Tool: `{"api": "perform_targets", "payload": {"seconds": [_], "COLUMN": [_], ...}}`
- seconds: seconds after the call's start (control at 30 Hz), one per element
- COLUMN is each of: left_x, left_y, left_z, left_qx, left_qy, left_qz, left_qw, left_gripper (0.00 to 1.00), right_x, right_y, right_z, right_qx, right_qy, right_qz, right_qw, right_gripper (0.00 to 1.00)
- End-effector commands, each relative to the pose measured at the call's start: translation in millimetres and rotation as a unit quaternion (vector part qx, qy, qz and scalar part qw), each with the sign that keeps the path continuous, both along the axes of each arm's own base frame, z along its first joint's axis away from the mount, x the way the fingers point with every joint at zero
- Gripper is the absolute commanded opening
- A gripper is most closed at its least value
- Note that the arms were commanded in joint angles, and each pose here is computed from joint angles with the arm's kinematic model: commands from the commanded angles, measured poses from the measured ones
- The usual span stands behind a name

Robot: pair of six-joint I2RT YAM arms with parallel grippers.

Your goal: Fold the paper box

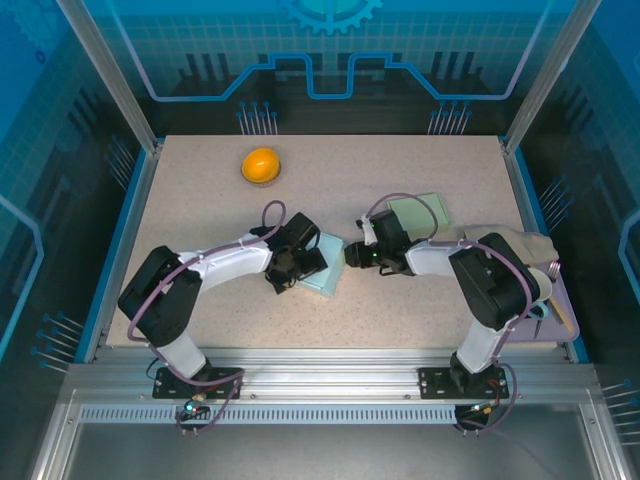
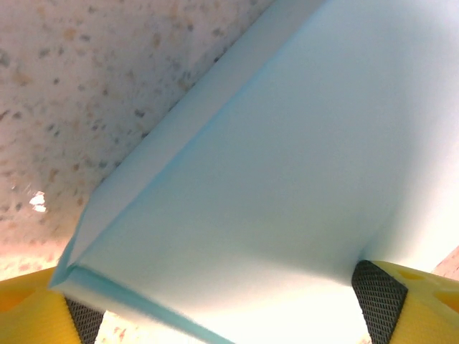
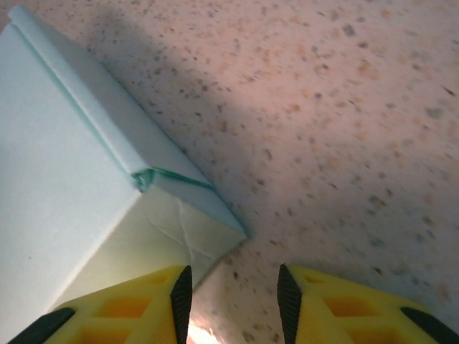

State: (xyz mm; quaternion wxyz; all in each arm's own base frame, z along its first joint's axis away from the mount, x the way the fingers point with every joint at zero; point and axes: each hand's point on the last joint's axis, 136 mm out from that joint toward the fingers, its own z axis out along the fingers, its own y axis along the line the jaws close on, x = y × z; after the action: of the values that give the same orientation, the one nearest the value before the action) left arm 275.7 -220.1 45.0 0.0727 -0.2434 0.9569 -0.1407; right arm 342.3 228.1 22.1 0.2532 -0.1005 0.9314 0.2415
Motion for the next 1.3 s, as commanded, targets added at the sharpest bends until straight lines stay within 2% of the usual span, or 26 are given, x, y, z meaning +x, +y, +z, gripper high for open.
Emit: {"api": "perform_targets", "payload": {"seconds": [0.0, 0.23, 0.47, 0.57, 0.7, 0.87, 1.07, 1.27], "left_x": [-5.1, 13.9, 61.7, 82.0, 103.8, 121.2, 125.9, 121.9], "left_y": [7.2, 12.9, 19.1, 19.4, 7.1, 1.0, -2.0, -11.4], "left_z": [23.7, 65.5, 85.5, 80.3, 63.5, 46.9, 24.0, 13.9], "left_qx": [-0.009, -0.036, -0.078, -0.071, -0.077, -0.064, -0.066, -0.098], "left_qy": [0.0, -0.055, -0.15, -0.167, -0.169, -0.162, -0.135, -0.117], "left_qz": [-0.025, -0.044, -0.117, -0.146, -0.181, -0.207, -0.206, -0.202], "left_qw": [1.0, 0.997, 0.979, 0.973, 0.966, 0.963, 0.967, 0.967], "left_gripper": [0.92, 0.92, 0.91, 0.91, 0.91, 0.91, 0.91, 0.9], "right_x": [-9.1, -14.5, -3.7, 0.5, 2.9, 5.4, 7.1, 9.9], "right_y": [-7.3, -15.5, -10.9, -5.4, 1.2, 3.1, -2.0, -0.1], "right_z": [10.9, 24.9, 42.0, 40.3, 29.0, 20.7, 11.4, 6.0], "right_qx": [0.016, 0.016, 0.049, 0.059, 0.071, 0.082, 0.09, 0.097], "right_qy": [0.048, 0.079, 0.101, 0.113, 0.134, 0.144, 0.154, 0.16], "right_qz": [-0.01, -0.036, -0.087, -0.086, -0.078, -0.076, -0.076, -0.073], "right_qw": [0.999, 0.996, 0.99, 0.988, 0.985, 0.983, 0.981, 0.98], "right_gripper": [0.39, 0.35, 0.11, 0.06, 0.0, 0.0, 0.0, 0.0]}}
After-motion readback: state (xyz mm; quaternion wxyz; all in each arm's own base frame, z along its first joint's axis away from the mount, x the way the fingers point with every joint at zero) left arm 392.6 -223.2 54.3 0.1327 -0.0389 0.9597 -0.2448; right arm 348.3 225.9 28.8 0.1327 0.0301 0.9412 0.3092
